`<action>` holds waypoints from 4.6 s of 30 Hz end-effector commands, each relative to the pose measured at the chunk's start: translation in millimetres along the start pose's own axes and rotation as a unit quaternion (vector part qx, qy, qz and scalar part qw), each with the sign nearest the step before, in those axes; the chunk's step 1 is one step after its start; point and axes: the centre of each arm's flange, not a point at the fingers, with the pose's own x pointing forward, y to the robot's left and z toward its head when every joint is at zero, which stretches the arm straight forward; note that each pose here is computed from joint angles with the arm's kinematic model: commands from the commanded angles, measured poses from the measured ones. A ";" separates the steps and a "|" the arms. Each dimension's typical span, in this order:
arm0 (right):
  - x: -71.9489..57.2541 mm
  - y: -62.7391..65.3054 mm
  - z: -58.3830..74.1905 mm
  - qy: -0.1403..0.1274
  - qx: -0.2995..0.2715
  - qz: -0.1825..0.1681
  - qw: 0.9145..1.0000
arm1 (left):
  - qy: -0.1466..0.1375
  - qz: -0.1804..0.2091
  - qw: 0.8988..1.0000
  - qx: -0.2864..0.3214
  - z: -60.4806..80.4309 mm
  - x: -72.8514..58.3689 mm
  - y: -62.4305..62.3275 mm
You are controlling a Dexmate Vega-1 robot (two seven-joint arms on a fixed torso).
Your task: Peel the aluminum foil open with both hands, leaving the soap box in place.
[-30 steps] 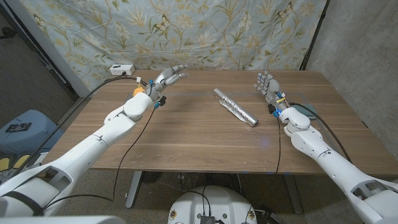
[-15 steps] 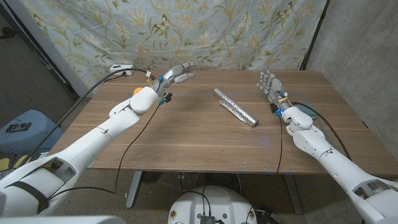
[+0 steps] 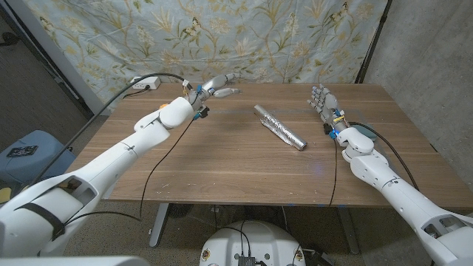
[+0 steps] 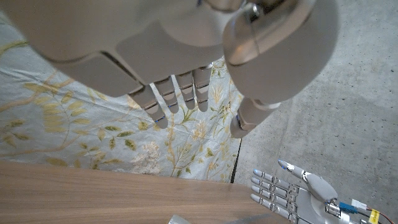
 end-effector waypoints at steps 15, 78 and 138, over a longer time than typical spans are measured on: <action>-6.1 -13.3 -1.6 -0.001 0.002 -0.018 1.000 | -0.017 -0.101 0.990 0.096 22.6 42.1 1.8; -7.3 -15.9 -2.2 0.003 0.004 -0.030 1.000 | -0.035 -0.251 0.942 0.220 52.0 97.7 -16.6; -1.5 -27.2 -8.3 0.006 0.015 -0.068 0.998 | -0.067 -0.326 0.884 0.329 60.7 139.9 -57.0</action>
